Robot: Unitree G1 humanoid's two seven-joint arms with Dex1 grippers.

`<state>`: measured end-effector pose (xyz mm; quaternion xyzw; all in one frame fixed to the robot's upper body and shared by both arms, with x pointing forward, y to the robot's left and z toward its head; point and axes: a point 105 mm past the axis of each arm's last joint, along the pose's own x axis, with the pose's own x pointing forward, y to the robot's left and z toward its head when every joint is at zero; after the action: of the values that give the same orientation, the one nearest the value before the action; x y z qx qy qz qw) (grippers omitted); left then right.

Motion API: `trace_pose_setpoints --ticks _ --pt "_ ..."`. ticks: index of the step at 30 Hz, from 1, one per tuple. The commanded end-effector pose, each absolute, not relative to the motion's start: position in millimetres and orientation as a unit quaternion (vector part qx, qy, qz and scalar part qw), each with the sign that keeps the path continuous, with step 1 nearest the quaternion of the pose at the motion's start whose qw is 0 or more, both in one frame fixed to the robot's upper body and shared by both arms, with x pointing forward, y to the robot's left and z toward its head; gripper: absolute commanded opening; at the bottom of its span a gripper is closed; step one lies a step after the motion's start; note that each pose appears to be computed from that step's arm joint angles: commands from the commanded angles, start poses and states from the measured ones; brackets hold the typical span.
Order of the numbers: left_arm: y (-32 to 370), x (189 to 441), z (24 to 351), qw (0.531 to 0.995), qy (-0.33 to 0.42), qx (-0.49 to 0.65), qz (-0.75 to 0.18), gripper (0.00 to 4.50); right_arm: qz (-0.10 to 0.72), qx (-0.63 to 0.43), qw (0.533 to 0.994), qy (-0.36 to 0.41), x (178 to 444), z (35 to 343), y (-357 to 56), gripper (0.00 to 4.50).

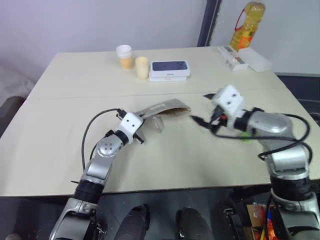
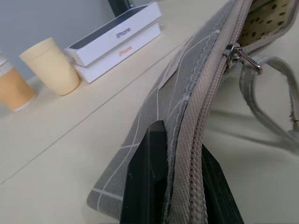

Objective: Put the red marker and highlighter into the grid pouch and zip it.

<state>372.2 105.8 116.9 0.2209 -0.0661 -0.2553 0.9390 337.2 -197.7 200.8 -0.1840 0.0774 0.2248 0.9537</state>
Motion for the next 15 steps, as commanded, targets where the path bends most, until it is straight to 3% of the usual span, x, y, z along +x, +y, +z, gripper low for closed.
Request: trace_pose_setpoints --ticks 1,6,11,15 --pt "101 377 124 0.940 -0.079 0.222 -0.247 0.00 0.077 -0.104 0.985 0.118 334 197 -249 4.46" --pt "87 379 123 0.935 -0.083 0.217 -0.267 0.00 -0.062 -0.008 0.984 0.166 324 176 -275 4.46" --pt "80 381 123 0.933 -0.087 0.214 -0.277 0.00 -0.208 0.039 0.954 0.210 314 145 -305 4.46" --pt "78 382 125 0.931 -0.092 0.212 -0.281 0.00 -0.256 0.075 0.936 0.228 312 129 -313 4.46"
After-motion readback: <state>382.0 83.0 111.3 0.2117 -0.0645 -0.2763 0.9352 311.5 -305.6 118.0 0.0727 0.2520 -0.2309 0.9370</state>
